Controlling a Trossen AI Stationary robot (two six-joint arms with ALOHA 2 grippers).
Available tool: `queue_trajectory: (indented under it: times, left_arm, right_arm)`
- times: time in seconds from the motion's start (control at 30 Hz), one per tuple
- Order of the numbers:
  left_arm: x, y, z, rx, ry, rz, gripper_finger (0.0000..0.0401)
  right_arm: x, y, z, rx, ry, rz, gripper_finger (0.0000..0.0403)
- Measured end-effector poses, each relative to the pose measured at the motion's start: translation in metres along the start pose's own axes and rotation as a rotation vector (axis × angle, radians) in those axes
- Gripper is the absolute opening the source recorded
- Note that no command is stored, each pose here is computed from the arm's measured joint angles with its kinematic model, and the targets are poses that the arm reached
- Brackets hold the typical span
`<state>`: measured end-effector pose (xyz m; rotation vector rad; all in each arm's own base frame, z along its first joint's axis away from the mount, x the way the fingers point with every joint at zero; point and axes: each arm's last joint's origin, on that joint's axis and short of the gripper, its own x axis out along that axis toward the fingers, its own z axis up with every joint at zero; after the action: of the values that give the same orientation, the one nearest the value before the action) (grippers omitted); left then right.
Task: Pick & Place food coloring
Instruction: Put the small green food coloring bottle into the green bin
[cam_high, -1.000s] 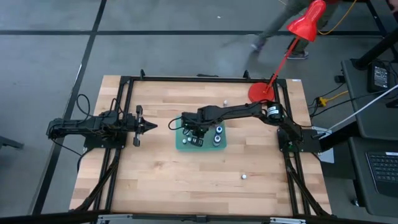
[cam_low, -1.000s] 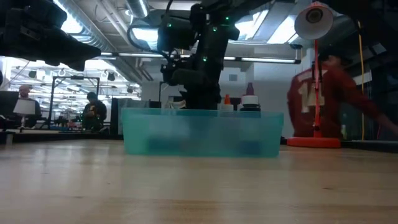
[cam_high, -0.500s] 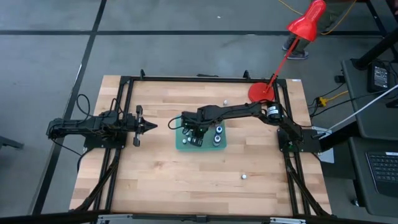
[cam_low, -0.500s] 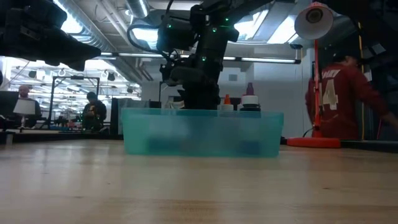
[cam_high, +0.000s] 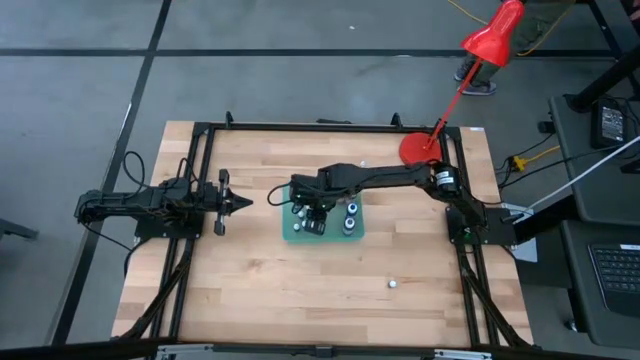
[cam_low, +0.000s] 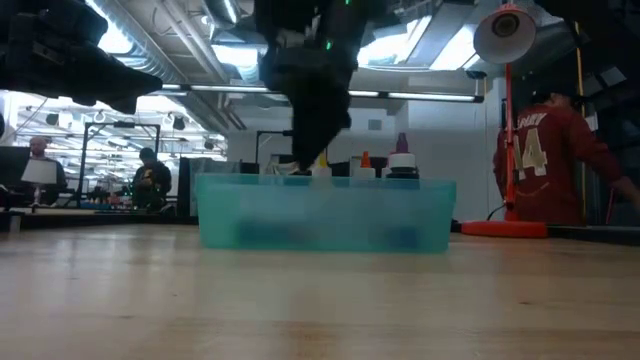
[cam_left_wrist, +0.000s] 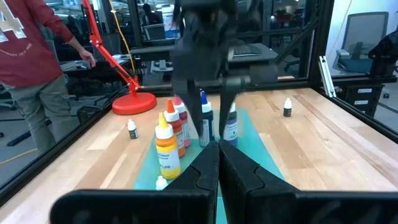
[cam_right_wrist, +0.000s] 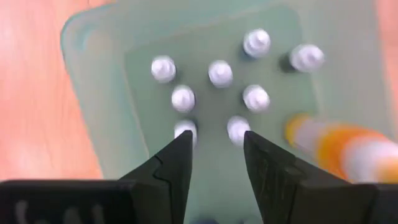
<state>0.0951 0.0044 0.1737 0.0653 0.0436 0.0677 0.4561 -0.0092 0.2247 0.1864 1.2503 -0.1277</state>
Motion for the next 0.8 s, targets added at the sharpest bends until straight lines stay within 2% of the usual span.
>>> queue_trajectory:
  times: [0.27, 0.47, 0.67, 0.8]
  left_arm:
    - [0.000, 0.000, 0.000, 0.000, 0.001, 0.001, 0.0004]
    - [0.000, 0.000, 0.000, 0.000, 0.004, 0.001, 0.0004]
    - [0.000, 0.000, 0.000, 0.000, 0.005, 0.000, 0.0004]
    - [0.000, 0.000, 0.000, 0.000, 0.005, 0.000, 0.0004]
  right_arm:
    - [-0.091, 0.000, 0.006, -0.095, -0.034, -0.150, 0.0142]
    - [-0.166, -0.028, -0.009, -0.029, -0.142, -0.194, 0.0153]
    - [-0.219, -0.066, -0.033, 0.002, -0.199, -0.287, 0.0200]
    - [-0.239, -0.089, -0.045, 0.002, -0.198, -0.322, 0.0244]
